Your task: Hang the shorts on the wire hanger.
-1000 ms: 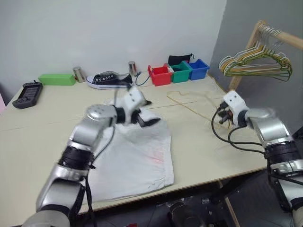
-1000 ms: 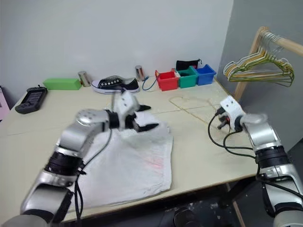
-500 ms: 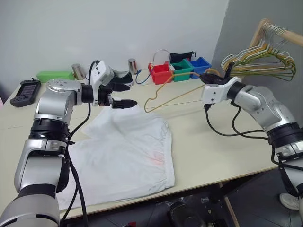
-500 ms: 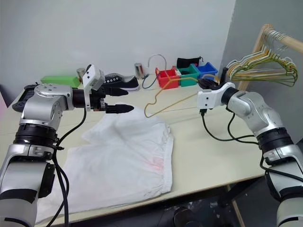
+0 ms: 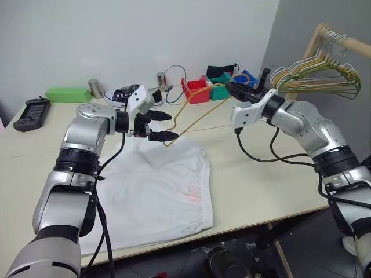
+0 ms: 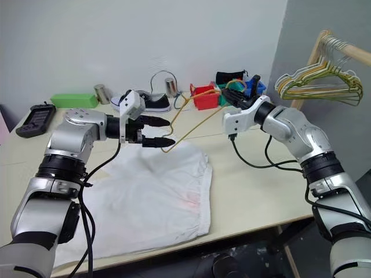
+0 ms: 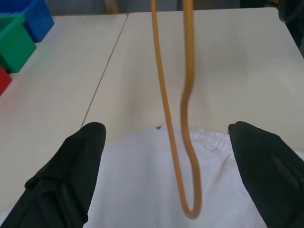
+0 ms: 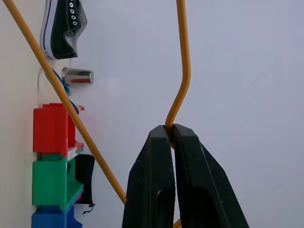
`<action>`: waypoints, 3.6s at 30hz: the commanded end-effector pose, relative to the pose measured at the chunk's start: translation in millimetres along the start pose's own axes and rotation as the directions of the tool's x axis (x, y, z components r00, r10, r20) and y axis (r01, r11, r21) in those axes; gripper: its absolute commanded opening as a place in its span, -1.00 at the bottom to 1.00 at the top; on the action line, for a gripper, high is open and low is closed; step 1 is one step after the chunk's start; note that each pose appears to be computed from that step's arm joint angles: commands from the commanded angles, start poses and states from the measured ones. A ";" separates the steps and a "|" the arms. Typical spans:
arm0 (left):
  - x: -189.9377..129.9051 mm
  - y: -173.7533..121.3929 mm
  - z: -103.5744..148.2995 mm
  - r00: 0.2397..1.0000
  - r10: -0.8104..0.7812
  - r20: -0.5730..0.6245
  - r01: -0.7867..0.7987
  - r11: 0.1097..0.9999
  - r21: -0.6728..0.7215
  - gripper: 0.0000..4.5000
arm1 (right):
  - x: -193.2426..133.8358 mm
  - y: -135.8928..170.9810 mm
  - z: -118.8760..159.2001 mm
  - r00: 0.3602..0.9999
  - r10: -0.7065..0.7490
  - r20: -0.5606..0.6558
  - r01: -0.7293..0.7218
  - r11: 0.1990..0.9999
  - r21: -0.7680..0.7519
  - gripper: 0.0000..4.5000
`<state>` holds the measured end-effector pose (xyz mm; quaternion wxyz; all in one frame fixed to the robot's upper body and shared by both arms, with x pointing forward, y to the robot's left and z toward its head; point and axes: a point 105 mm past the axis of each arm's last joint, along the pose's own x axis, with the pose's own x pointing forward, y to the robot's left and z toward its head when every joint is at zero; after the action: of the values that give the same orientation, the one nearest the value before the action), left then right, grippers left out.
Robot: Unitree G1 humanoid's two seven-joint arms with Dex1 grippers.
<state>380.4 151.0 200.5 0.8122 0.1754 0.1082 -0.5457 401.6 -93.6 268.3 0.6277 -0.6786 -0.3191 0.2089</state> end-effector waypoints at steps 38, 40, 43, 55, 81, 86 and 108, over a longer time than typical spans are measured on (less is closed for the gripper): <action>13.1 18.2 3.6 0.990 0.138 -0.006 -0.136 0.986 0.096 -1.00 | 1.3 -15.4 14.2 0.999 0.035 -0.007 -0.033 0.981 0.192 -0.83; 12.3 21.3 2.9 0.985 0.169 -0.018 -0.166 0.977 0.132 -1.00 | -0.8 -8.4 15.3 0.997 0.078 0.002 -0.076 0.969 0.233 -0.68; 9.6 30.0 -6.3 0.959 0.271 -0.081 -0.241 0.933 0.268 -1.00 | -6.2 0.0 16.7 0.988 0.151 0.016 -0.150 0.948 0.280 -0.32; 8.0 26.9 -22.6 0.882 0.449 -0.140 -0.260 0.714 0.651 -1.00 | -30.5 6.2 8.7 0.959 0.285 -0.015 -0.240 0.836 0.493 0.93; 36.0 -3.8 17.8 0.893 0.450 -0.018 -0.166 0.367 0.915 -1.00 | -43.6 65.4 -34.1 0.836 0.508 -0.207 -0.390 0.816 0.428 0.67; 35.7 -1.4 18.9 0.889 0.457 -0.019 -0.164 0.358 0.919 -1.00 | -45.3 68.2 -36.2 0.831 0.513 -0.213 -0.394 0.814 0.426 0.21; 33.3 -7.3 18.6 0.923 0.385 -0.021 -0.154 0.420 0.894 -0.36 | -47.4 70.8 -36.4 0.822 0.533 -0.200 -0.419 0.803 0.423 -1.00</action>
<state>389.0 114.1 187.9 0.6587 0.6523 -0.1015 -0.3610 405.1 -155.3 179.0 0.7090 -0.6292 0.0327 0.3170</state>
